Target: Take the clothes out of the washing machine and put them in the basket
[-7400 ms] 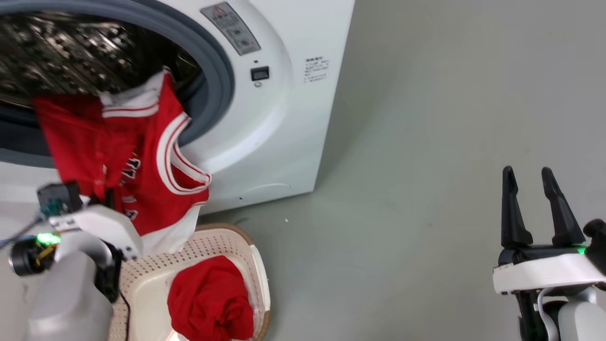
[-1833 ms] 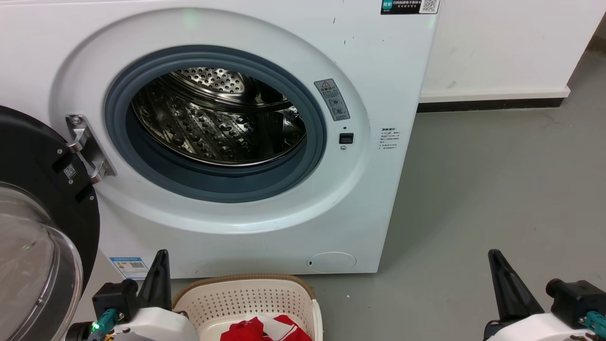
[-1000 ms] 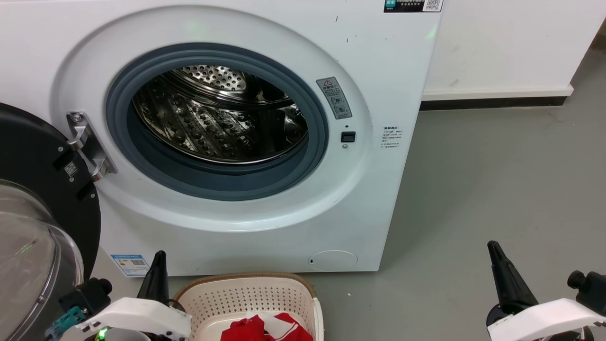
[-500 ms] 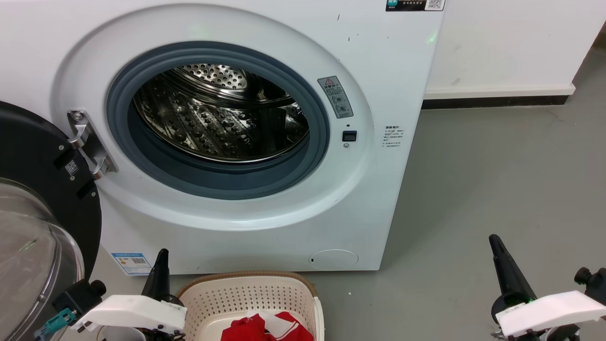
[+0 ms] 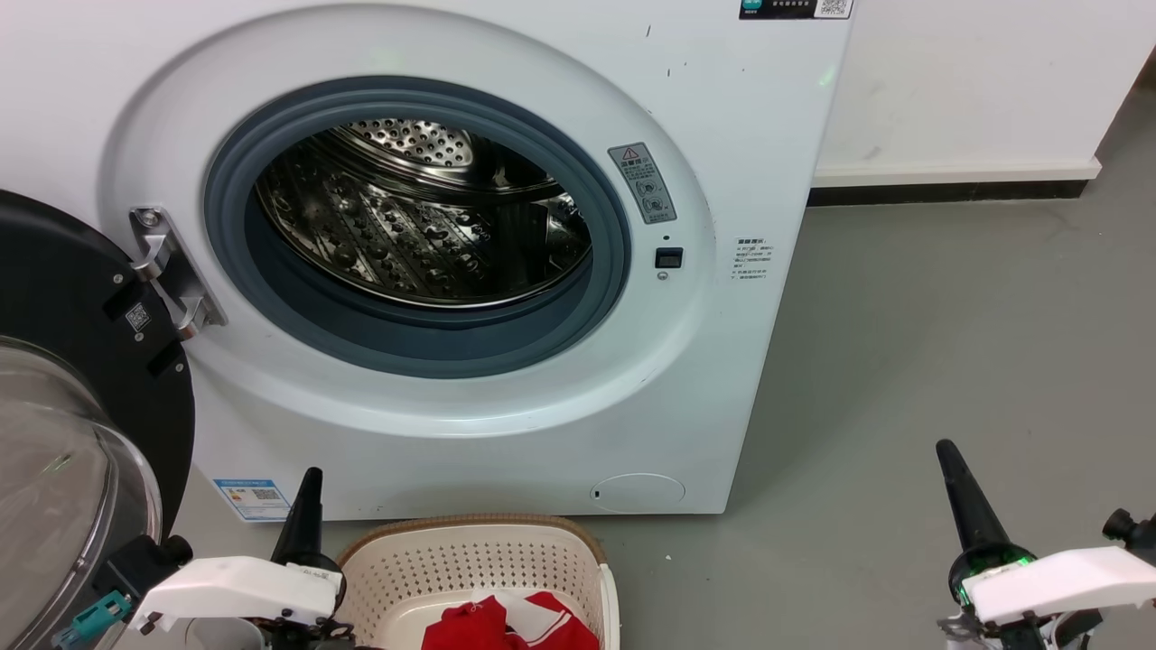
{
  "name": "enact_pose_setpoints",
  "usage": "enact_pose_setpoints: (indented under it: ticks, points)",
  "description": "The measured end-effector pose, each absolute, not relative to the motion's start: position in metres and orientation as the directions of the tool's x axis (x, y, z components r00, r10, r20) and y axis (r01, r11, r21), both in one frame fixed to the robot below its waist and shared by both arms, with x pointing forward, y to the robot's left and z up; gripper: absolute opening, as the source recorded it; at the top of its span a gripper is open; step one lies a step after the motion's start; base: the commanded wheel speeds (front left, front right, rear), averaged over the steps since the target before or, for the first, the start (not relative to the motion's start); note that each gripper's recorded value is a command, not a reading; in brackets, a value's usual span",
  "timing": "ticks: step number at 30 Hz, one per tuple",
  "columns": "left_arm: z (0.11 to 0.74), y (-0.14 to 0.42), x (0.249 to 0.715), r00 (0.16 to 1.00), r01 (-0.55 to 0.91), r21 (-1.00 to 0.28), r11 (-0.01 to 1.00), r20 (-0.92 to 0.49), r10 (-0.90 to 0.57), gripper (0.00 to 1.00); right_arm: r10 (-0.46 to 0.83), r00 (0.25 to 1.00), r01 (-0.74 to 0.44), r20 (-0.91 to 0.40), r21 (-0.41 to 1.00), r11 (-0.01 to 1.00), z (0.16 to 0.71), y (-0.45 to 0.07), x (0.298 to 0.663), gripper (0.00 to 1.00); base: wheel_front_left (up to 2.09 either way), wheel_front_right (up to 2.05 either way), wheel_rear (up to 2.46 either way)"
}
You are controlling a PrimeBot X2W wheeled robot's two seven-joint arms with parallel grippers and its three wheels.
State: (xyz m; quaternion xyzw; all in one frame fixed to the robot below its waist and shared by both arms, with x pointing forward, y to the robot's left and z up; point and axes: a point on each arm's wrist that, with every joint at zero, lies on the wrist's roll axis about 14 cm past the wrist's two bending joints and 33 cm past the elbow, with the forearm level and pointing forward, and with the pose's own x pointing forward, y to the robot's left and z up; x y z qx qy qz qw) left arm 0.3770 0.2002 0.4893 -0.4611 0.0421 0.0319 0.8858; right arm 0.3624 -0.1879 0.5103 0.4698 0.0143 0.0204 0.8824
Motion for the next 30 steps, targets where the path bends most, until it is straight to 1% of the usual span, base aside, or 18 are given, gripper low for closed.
enact_pose_setpoints:
  ticks: [14,30]
  points:
    - [0.492,0.197,0.38,0.996,-0.083,-0.898,0.433,-0.091,0.002,0.0,0.037,0.999,-0.013,-0.003,0.905,0.425,0.51,-0.191,0.369,0.0,0.0,0.0,0.0]
    - [0.494,0.198,0.382,0.997,-0.07,-0.955,0.29,-0.074,-0.003,0.0,0.024,1.0,0.002,-0.009,0.959,0.285,0.507,-0.194,0.375,0.0,0.0,0.0,0.0]
